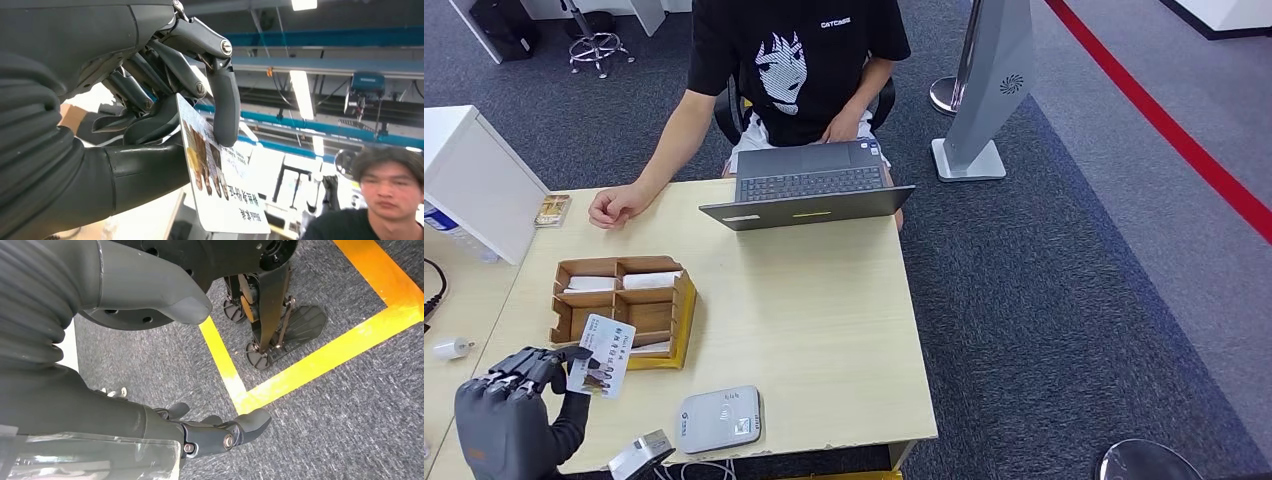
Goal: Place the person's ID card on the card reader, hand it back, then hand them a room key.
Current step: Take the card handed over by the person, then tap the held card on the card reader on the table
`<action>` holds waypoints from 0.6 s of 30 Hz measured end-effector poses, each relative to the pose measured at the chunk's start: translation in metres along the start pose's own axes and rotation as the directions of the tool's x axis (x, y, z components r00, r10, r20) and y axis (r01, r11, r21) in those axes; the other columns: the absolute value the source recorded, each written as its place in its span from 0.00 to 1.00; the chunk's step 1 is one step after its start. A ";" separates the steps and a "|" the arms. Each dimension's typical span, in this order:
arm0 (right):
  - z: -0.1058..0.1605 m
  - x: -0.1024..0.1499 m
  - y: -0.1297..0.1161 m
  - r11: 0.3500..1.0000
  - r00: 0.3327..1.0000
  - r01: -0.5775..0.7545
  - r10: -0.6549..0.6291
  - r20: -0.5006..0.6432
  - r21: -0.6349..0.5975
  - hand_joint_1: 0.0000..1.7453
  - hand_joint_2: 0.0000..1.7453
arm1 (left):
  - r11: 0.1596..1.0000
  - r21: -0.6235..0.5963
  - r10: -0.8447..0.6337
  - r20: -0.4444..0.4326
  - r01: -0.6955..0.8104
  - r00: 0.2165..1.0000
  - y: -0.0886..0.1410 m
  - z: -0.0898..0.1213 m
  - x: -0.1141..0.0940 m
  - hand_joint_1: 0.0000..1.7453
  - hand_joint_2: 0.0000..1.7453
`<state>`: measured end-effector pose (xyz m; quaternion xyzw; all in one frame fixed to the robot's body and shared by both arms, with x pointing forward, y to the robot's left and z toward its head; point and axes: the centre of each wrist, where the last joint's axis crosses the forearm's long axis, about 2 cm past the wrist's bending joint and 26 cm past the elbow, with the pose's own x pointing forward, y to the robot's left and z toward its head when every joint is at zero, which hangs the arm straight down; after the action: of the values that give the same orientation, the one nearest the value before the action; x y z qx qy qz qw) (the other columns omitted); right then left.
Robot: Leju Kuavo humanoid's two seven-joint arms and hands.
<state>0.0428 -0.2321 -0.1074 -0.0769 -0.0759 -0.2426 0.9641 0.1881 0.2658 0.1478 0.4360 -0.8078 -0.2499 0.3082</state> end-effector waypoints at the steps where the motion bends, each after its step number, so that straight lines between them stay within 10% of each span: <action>1: 0.000 0.000 0.000 1.000 1.000 -0.001 0.001 0.000 0.000 0.00 1.00 | 1.000 -0.008 0.013 -0.008 -0.013 1.000 -0.001 0.001 0.001 1.00 1.00; 18: 0.000 0.000 0.000 1.000 1.000 -0.013 0.013 0.002 -0.003 0.00 1.00 | 0.965 -0.248 0.042 -0.180 -0.086 0.983 -0.053 0.046 -0.002 1.00 1.00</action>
<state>0.0429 -0.2322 -0.1074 -0.0791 -0.0761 -0.2364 0.9654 0.1855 0.2472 0.0800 0.3866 -0.7527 -0.3025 0.4387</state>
